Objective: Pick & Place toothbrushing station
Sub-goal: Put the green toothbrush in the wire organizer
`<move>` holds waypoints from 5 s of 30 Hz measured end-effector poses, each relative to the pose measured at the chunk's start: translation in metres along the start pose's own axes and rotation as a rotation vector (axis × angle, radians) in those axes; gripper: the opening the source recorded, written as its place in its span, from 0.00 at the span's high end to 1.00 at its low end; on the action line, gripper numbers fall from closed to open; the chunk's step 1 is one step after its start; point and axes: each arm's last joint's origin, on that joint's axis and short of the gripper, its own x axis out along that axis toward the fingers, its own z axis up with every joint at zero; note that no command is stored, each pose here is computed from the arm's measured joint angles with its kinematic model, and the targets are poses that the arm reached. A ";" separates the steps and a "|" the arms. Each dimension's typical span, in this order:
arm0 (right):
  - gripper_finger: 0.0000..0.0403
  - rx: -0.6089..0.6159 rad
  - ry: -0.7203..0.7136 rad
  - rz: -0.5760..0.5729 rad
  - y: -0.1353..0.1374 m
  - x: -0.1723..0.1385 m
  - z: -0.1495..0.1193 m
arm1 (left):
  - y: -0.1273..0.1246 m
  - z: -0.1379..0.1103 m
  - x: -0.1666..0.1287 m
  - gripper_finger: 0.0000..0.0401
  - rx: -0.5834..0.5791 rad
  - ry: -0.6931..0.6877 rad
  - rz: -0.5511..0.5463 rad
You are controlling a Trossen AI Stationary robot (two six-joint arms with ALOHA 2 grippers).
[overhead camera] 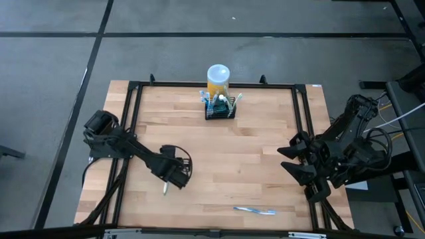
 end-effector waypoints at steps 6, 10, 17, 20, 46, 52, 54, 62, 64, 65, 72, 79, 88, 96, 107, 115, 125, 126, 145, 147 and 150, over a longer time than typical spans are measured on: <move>0.50 0.008 0.000 0.001 0.000 0.000 0.000 | 0.004 0.013 0.005 0.51 0.029 -0.011 0.108; 0.50 0.012 0.003 0.007 0.001 -0.001 0.000 | 0.004 0.013 0.006 0.49 0.036 -0.006 0.114; 0.50 0.012 0.003 0.007 0.001 -0.001 0.000 | 0.010 0.014 0.012 0.49 0.042 -0.005 0.142; 0.50 0.012 0.002 0.006 0.001 -0.001 0.000 | 0.013 0.011 0.021 0.49 0.034 0.009 0.128; 0.50 0.005 0.003 -0.002 0.001 -0.001 0.000 | 0.014 0.016 0.041 0.95 0.052 0.059 0.087; 0.50 0.002 0.003 -0.002 0.001 -0.001 0.000 | 0.013 0.017 0.041 0.96 0.055 0.028 0.069; 0.50 0.001 0.003 -0.002 0.001 -0.001 0.000 | 0.010 0.017 0.040 0.96 0.066 -0.002 0.054; 0.50 -0.002 0.003 -0.002 0.001 -0.001 0.000 | -0.018 0.025 0.018 0.96 0.042 -0.268 -0.168; 0.50 -0.007 0.004 -0.002 0.001 -0.001 0.000 | -0.029 0.029 0.010 0.96 0.031 -0.367 -0.253; 0.50 -0.012 0.004 -0.002 0.001 -0.001 0.000 | -0.036 0.031 0.006 0.96 0.024 -0.417 -0.297; 0.50 -0.048 0.010 0.011 0.003 -0.004 0.000 | -0.083 0.055 -0.020 0.96 0.014 -0.773 -0.488; 0.50 -0.091 0.037 -0.018 0.007 -0.012 0.000 | -0.132 0.110 -0.035 0.96 0.364 -0.929 -0.595; 0.50 -0.097 0.066 -0.065 0.009 -0.018 0.001 | -0.145 0.202 -0.017 0.96 0.618 -1.035 -0.842; 0.50 -0.117 0.094 -0.169 0.006 -0.018 0.000 | -0.135 0.268 0.000 0.96 0.568 -1.222 -0.911; 0.50 -0.159 0.137 -0.306 0.002 -0.019 -0.001 | -0.148 0.258 0.036 0.96 0.568 -1.239 -0.999; 0.50 -0.187 0.147 -0.327 0.001 -0.019 -0.001 | -0.155 0.243 0.053 0.96 0.601 -1.296 -0.913; 0.50 -0.193 0.149 -0.330 0.001 -0.020 -0.001 | -0.156 0.245 0.063 0.96 0.561 -1.355 -0.855; 0.50 -0.193 0.149 -0.330 0.001 -0.020 -0.001 | -0.155 0.247 0.062 0.96 0.547 -1.365 -0.855; 0.50 -0.198 0.155 -0.347 0.001 -0.020 -0.001 | -0.162 0.245 0.060 0.96 0.624 -1.323 -0.824; 0.50 -0.198 0.155 -0.347 0.001 -0.020 -0.001 | -0.163 0.244 0.060 0.95 0.635 -1.329 -0.813; 0.50 -0.198 0.155 -0.347 0.001 -0.020 -0.001 | -0.163 0.244 0.062 0.94 0.633 -1.327 -0.796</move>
